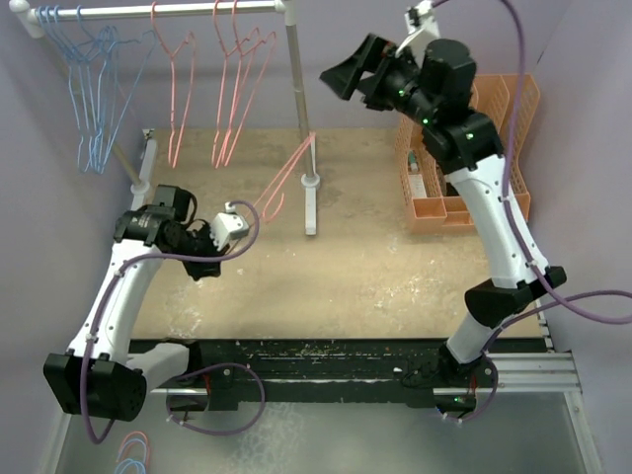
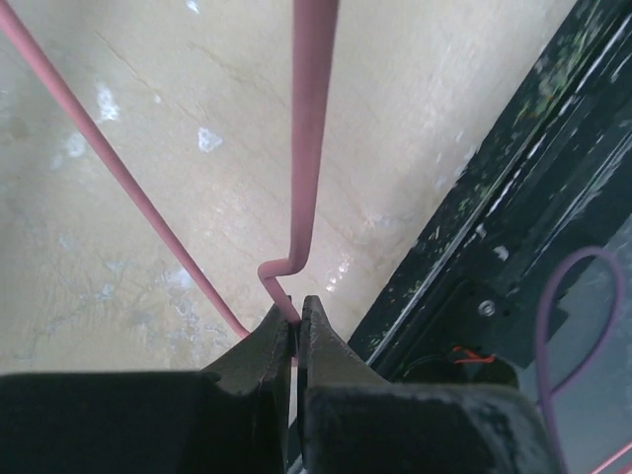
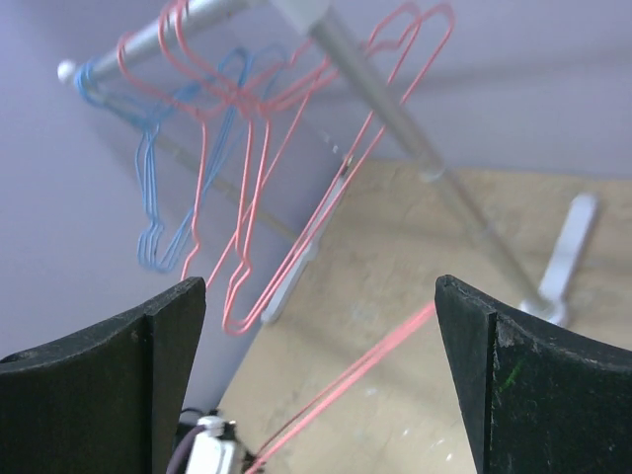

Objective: Organize the hangers

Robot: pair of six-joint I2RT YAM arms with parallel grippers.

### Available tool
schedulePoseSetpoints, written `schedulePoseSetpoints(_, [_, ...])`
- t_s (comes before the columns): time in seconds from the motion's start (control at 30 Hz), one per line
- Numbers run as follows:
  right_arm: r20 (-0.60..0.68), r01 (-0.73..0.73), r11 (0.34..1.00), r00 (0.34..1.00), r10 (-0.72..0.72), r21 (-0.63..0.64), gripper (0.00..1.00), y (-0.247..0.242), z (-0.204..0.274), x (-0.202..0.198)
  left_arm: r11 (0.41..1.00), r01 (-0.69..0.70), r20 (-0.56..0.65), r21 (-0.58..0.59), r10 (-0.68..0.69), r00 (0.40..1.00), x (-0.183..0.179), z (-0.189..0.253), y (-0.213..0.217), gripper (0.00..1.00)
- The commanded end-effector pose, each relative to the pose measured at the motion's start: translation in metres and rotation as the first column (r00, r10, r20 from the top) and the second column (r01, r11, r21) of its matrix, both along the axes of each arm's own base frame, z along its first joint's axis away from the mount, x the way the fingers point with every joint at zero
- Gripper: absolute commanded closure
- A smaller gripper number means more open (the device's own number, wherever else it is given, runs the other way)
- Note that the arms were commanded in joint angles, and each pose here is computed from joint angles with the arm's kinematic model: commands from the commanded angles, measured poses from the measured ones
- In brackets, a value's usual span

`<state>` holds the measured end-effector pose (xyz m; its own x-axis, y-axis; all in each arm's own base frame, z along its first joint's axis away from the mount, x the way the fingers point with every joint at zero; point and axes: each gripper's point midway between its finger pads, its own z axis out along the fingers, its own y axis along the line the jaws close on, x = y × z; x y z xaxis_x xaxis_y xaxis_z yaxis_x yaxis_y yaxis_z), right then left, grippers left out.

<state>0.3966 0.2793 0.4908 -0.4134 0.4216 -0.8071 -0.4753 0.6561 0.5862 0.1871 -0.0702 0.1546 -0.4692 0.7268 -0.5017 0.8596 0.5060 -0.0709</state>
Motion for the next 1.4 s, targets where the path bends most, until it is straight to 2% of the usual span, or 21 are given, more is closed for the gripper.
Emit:
schedulePoseSetpoints(0.0, [0.058, 0.116, 0.992, 0.992, -0.112, -0.053, 0.00, -0.045, 0.018, 0.010, 0.979, -0.134, -0.051, -0.154, 0.128, 0.990, -0.003, 0.055, -0.022, 1.00])
schedulePoseSetpoints(0.07, [0.050, 0.101, 0.994, 0.994, -0.099, -0.038, 0.00, -0.052, 0.018, 0.013, 0.972, -0.123, -0.020, -0.201, 0.121, 0.992, -0.003, 0.075, -0.027, 1.00])
schedulePoseSetpoints(0.13, [0.035, 0.086, 0.996, 0.996, -0.085, -0.030, 0.00, -0.054, 0.013, 0.016, 0.959, -0.173, 0.037, -0.223, 0.185, 0.982, 0.004, 0.099, -0.026, 1.00])
schedulePoseSetpoints(0.3, [-0.003, 0.052, 0.998, 0.999, -0.052, -0.044, 0.00, -0.051, -0.008, 0.017, 0.928, -0.157, 0.069, -0.339, 0.191, 0.979, 0.001, 0.161, -0.042, 1.00])
schedulePoseSetpoints(0.5, [-0.063, 0.005, 0.999, 0.998, -0.008, -0.046, 0.00, -0.046, -0.037, 0.017, 0.900, -0.240, 0.020, -0.365, 0.265, 0.964, 0.015, 0.200, -0.045, 1.00])
schedulePoseSetpoints(0.67, [-0.080, 0.006, 0.999, 0.997, -0.010, -0.054, 0.00, -0.049, -0.047, 0.014, 0.851, -0.341, 0.084, -0.399, 0.404, 0.911, 0.022, 0.236, -0.037, 1.00])
schedulePoseSetpoints(0.8, [-0.081, 0.002, 0.998, 0.997, -0.006, -0.059, 0.00, -0.050, -0.049, 0.012, 0.794, -0.499, 0.063, -0.347, 0.551, 0.832, 0.027, 0.230, -0.018, 1.00])
schedulePoseSetpoints(1.03, [-0.103, -0.030, 0.998, 0.994, 0.024, -0.057, 0.00, -0.044, -0.062, 0.014, 0.741, -0.587, 0.077, -0.326, 0.640, 0.765, 0.021, 0.220, -0.003, 1.00])
schedulePoseSetpoints(1.17, [-0.112, -0.044, 0.998, 0.993, 0.038, -0.051, 0.00, -0.043, -0.066, 0.014, 0.732, -0.606, 0.075, -0.311, 0.655, 0.752, 0.021, 0.211, 0.000, 1.00])
schedulePoseSetpoints(1.37, [-0.123, -0.053, 0.998, 0.991, 0.047, -0.046, 0.00, -0.042, -0.073, 0.012, 0.723, -0.634, -0.008, -0.275, 0.657, 0.753, 0.037, 0.195, -0.006, 1.00])
